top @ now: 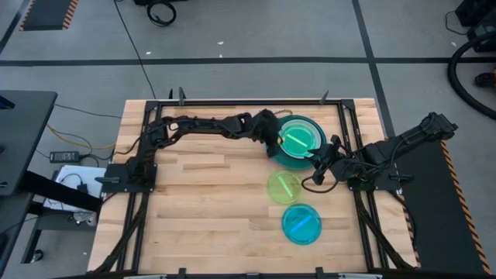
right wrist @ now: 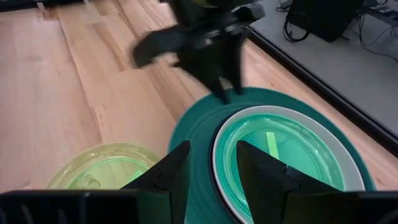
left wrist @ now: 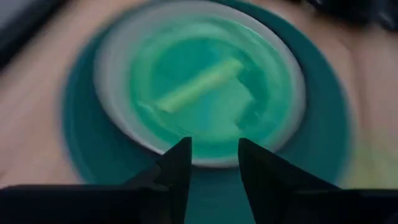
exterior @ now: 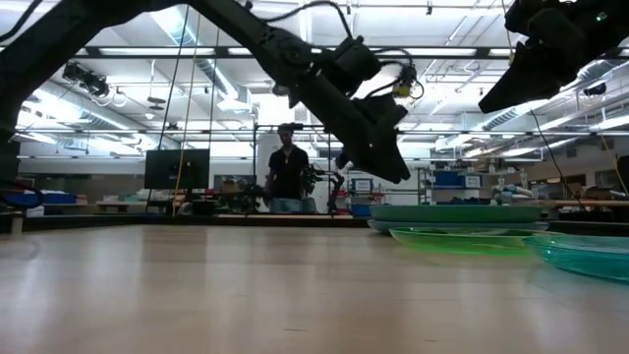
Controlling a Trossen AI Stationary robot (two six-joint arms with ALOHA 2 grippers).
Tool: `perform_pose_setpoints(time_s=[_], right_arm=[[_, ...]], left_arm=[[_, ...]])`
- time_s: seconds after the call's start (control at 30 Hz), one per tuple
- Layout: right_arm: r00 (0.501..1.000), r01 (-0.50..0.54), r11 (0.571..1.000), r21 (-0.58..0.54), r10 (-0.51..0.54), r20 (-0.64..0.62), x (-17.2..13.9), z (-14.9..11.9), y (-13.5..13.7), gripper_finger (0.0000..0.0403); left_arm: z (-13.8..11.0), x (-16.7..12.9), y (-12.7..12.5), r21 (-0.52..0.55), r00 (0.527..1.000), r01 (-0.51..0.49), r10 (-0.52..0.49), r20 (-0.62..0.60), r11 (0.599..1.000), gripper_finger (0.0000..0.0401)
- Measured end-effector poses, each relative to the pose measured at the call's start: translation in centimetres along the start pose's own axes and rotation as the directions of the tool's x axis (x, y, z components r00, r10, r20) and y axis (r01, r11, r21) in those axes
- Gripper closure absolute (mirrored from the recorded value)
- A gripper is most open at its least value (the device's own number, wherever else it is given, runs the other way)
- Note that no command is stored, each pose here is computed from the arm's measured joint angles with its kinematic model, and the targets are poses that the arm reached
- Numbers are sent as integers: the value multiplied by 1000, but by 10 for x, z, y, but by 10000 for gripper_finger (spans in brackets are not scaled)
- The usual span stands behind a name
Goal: Stack plastic plates
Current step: Stack the green transparent plate on the green transparent plate
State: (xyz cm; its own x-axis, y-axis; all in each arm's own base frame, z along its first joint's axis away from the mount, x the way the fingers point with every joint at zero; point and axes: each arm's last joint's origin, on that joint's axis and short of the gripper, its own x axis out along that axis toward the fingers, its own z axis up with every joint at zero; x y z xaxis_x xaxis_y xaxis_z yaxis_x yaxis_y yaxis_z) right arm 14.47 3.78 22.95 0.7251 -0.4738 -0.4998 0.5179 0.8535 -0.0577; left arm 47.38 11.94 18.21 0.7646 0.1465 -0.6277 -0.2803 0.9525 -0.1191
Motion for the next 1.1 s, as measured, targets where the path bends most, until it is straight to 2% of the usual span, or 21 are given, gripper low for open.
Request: perform_pose_setpoints(time_s=[0.13,0.2,0.23,0.3,0.37,0.47,0.53,0.63,0.73,0.87,0.93,1.1], right_arm=[[1000,-11,1000,-21,11,-8,0,0,0,264],[1000,-12,1000,-28,11,-9,0,0,0,264],[1000,-10,1000,-29,10,-9,0,-1,0,264],[1000,-6,1000,-30,6,-6,0,0,0,264],[1000,-6,1000,-31,6,-7,0,0,0,264],[1000,-8,1000,-28,8,-8,0,-1,0,264],[1000,-11,1000,-25,11,-8,0,0,0,264],[1000,-12,1000,-21,12,-7,0,0,0,264],[1000,-12,1000,-19,12,-7,0,0,0,264],[1000,-16,1000,-7,16,-7,0,0,1,264],[999,-30,1000,-1,30,-11,0,0,1,264],[999,-30,999,15,31,-18,1,0,2,264]], left_arm=[[-9,-8,-28,195,989,114,-93,-116,974,268],[-16,-11,-44,322,977,166,-111,-180,932,270],[-20,-12,-53,395,971,194,-119,-207,898,270],[-30,-15,-69,531,949,268,-126,-287,804,271],[-41,-18,-86,641,926,342,-130,-355,687,271],[-51,-23,-112,775,920,369,-84,-382,513,271],[-55,-25,-128,843,932,344,-41,-361,413,271],[-59,-29,-146,904,939,338,-30,-342,262,271],[-66,-26,-156,927,938,345,-36,-344,147,271],[-73,-23,-163,933,935,354,-41,-352,66,271],[-77,-21,-166,929,930,366,-40,-364,54,271],[-83,-12,-167,930,932,363,-38,-362,54,271]])
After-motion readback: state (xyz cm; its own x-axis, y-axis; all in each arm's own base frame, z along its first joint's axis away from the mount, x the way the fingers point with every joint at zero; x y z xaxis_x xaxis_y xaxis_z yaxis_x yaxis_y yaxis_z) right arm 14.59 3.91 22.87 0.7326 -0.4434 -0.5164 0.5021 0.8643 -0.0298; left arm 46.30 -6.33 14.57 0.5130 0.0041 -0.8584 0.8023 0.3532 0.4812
